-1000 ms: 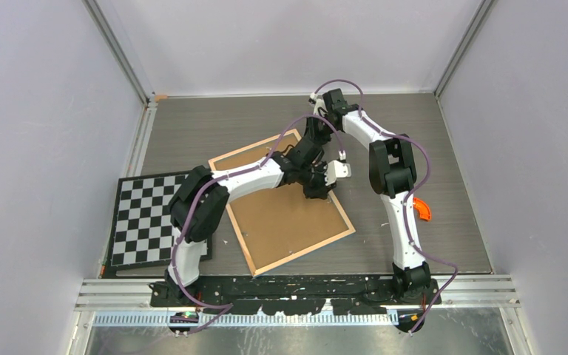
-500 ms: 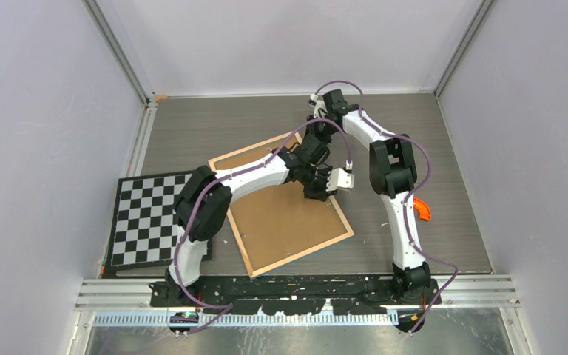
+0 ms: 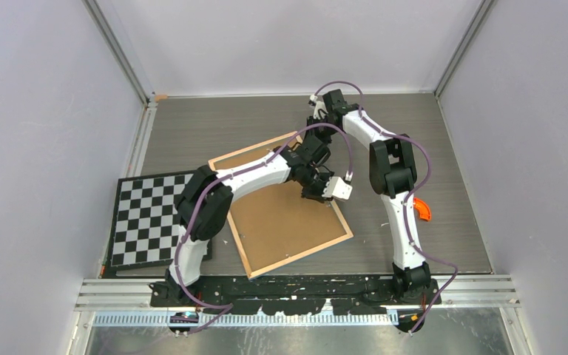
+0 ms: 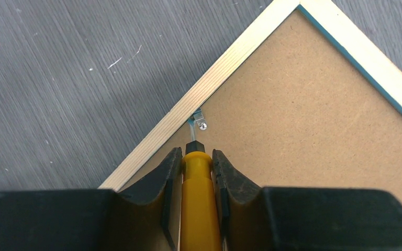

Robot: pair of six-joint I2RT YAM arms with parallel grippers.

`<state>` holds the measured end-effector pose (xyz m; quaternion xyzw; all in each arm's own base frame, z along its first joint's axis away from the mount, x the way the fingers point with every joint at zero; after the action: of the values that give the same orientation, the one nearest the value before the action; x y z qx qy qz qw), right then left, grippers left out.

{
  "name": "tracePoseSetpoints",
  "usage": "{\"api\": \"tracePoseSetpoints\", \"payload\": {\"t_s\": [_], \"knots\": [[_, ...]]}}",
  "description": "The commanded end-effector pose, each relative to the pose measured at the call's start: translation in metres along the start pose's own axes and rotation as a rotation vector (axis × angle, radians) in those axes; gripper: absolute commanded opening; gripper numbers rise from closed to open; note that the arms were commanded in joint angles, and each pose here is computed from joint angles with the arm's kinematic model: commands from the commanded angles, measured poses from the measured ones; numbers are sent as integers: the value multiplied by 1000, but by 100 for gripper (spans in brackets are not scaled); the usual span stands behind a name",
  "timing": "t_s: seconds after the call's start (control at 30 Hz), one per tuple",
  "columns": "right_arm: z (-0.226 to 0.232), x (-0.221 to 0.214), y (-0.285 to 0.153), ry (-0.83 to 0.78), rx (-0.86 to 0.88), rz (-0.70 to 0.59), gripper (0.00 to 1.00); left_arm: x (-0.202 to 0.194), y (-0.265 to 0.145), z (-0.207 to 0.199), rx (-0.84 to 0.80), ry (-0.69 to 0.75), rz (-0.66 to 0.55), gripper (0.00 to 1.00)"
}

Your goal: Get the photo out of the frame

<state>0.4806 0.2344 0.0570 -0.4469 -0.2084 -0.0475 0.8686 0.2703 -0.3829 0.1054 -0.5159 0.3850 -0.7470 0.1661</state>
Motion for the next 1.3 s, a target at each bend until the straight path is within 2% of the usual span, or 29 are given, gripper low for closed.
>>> {"api": "tracePoseSetpoints", "payload": {"t_s": [0.0, 0.47, 0.67, 0.9, 1.0, 1.13, 1.17, 1.27], "knots": [[-17, -30, 15, 45, -68, 105, 0, -13, 18, -104, -431, -116, 48, 0], [-22, -30, 19, 19, -78, 110, 1, -7, 16, -135, -585, -3, 19, 0], [-26, -31, 22, 16, -87, 113, 0, -2, 16, -143, -645, 93, 5, 0], [-28, -28, 23, 14, -93, 100, 1, 2, 19, -148, -682, 113, 4, 0], [-26, -27, 20, 9, -83, 100, 1, 3, 19, -140, -634, 68, 10, 0], [-16, -25, 11, 6, -56, 89, 1, 0, 5, -114, -505, -100, -12, 0], [-14, -23, 8, 4, -50, 84, 2, -1, -1, -106, -456, -151, -22, 0], [-7, -16, -1, -4, -42, 60, 18, -4, -22, -86, -312, -298, -69, 0]]}}
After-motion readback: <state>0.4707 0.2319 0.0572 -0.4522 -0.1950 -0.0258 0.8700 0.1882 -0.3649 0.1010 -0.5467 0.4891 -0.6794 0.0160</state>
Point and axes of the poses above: each gripper's point midway between its finger pads, its own y axis out along the fingers, its own z axis along the line the jaws close on, x = y × z, the point moved 4 cm from there along -y, back along the fingers, and after that the axes turned 1 degree about y, right-handed, at the moved point
